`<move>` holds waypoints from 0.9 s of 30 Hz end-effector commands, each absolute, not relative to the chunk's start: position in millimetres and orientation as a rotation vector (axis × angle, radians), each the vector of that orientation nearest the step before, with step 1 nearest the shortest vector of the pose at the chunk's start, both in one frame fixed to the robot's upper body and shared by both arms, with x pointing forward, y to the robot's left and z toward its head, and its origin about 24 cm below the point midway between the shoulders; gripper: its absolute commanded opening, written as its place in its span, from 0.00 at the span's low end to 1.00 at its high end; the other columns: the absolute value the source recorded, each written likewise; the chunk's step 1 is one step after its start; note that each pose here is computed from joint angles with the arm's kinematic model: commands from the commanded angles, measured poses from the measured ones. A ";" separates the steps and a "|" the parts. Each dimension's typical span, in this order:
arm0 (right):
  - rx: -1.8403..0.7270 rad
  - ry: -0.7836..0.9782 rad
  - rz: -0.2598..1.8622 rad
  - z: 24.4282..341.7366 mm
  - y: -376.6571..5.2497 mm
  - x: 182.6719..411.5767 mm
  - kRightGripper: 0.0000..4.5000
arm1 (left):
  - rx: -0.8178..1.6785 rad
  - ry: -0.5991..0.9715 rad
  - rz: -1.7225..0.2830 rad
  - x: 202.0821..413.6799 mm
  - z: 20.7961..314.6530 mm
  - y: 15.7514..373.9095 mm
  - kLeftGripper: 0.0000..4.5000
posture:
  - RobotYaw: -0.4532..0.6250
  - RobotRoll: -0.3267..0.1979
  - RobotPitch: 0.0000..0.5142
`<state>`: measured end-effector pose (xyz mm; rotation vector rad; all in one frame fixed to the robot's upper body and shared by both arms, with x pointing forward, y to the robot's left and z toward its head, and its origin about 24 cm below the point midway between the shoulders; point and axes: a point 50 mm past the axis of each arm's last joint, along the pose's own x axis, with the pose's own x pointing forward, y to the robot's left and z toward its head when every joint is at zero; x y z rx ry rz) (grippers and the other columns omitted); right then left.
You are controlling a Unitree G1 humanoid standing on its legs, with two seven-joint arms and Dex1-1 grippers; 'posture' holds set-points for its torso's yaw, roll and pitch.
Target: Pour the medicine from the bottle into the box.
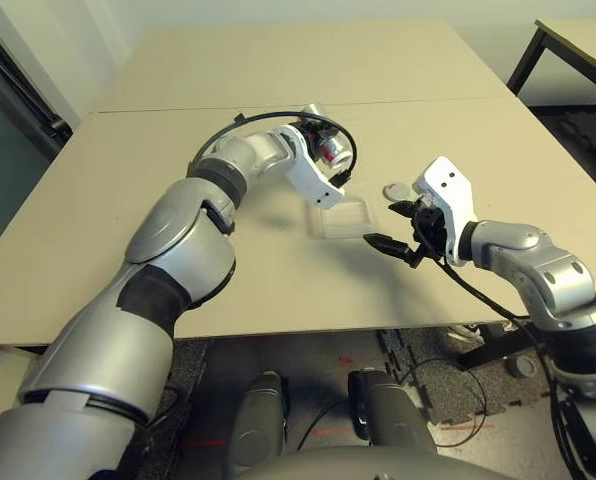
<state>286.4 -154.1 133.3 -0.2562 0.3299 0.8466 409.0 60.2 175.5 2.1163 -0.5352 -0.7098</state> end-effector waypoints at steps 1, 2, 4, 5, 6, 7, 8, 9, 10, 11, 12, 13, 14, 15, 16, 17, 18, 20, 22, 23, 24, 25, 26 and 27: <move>-0.265 0.323 0.839 134.4 -154.5 289.2 1.00 | 2.089 -0.531 -0.701 409.3 177.1 59.3 0.55 | 0.33 0.62 0.17; -0.265 0.322 0.836 134.5 -154.9 289.6 1.00 | 2.068 -0.521 -0.696 409.6 177.7 59.7 0.55 | 0.34 0.62 0.17; -0.263 0.322 0.832 134.2 -155.7 290.2 1.00 | 2.062 -0.518 -0.688 410.0 178.5 60.3 0.55 | 0.34 0.62 0.17; -0.263 0.322 0.831 134.1 -156.1 290.3 1.00 | 2.048 -0.511 -0.687 410.1 178.7 60.7 0.55 | 0.34 0.62 0.17; -0.263 0.322 0.830 133.9 -156.2 290.7 1.00 | 2.029 -0.504 -0.686 410.1 178.8 61.1 0.55 | 0.34 0.62 0.17; -0.263 0.322 0.830 133.7 -156.2 290.8 1.00 | 2.002 -0.496 -0.686 410.1 178.9 61.3 0.55 | 0.34 0.62 0.17; -0.263 0.321 0.830 133.5 -156.2 291.0 1.00 | 1.969 -0.485 -0.686 410.1 179.1 61.6 0.55 | 0.34 0.62 0.17; -0.262 0.321 0.829 133.2 -156.3 291.4 1.00 | 1.879 -0.459 -0.679 410.3 180.8 61.9 0.55 | 0.35 0.62 0.17; -0.261 0.321 0.827 132.9 -156.4 291.8 1.00 | 1.797 -0.433 -0.676 410.5 182.2 62.3 0.55 | 0.35 0.62 0.17; -0.261 0.321 0.826 132.6 -156.8 292.4 1.00 | 1.703 -0.408 -0.662 411.2 184.9 63.5 0.55 | 0.35 0.62 0.17; -0.261 0.320 0.824 132.5 -157.3 292.9 1.00 | 1.608 -0.384 -0.656 411.7 187.1 64.9 0.55 | 0.35 0.62 0.17; -0.258 0.318 0.820 132.7 -157.7 293.6 1.00 | 1.466 -0.338 -0.628 413.6 189.8 68.5 0.55 | 0.35 0.62 0.17; -0.256 0.315 0.818 132.9 -157.9 294.0 1.00 | 1.344 -0.302 -0.608 415.1 191.8 72.5 0.55 | 0.35 0.62 0.17; -0.256 0.314 0.817 133.2 -158.1 294.3 1.00 | 1.178 -0.260 -0.589 416.7 193.4 77.0 0.55 | 0.35 0.62 0.17; -0.256 0.312 0.816 133.4 -158.3 294.5 1.00 | 1.031 -0.222 -0.557 418.7 194.8 82.8 0.55 | 0.35 0.62 0.17; -0.255 0.311 0.814 133.7 -158.6 294.7 1.00 | 0.878 -0.188 -0.528 420.5 195.4 89.4 0.55 | 0.35 0.62 0.17; -0.255 0.310 0.813 133.9 -159.0 294.9 1.00 | 0.747 -0.160 -0.499 422.0 195.1 95.7 0.55 | 0.36 0.62 0.16; -0.254 0.309 0.811 133.9 -159.6 295.7 1.00 | 0.504 -0.119 -0.420 424.5 192.6 111.6 0.55 | 0.36 0.62 0.16; -0.254 0.310 0.811 133.6 -160.4 296.2 1.00 | 0.366 -0.099 -0.365 425.3 189.2 122.3 0.55 | 0.37 0.62 0.16; -0.253 0.310 0.812 133.6 -160.6 296.7 1.00 | 0.283 -0.084 -0.333 425.2 184.8 128.8 0.55 | 0.37 0.62 0.16; -0.252 0.310 0.813 133.5 -160.8 297.1 1.00 | 0.230 -0.074 -0.313 425.0 181.7 132.9 0.55 | 0.37 0.62 0.16; -0.251 0.309 0.815 133.5 -161.0 297.5 1.00 | 0.195 -0.067 -0.296 424.7 178.6 136.2 0.55 | 0.38 0.62 0.16; -0.250 0.308 0.819 133.5 -161.0 297.9 1.00 | 0.163 -0.058 -0.283 424.0 174.4 138.7 0.55 | 0.38 0.62 0.16; -0.248 0.306 0.824 133.5 -161.0 298.4 1.00 | 0.142 -0.044 -0.271 423.2 169.2 140.7 0.55 | 0.38 0.62 0.16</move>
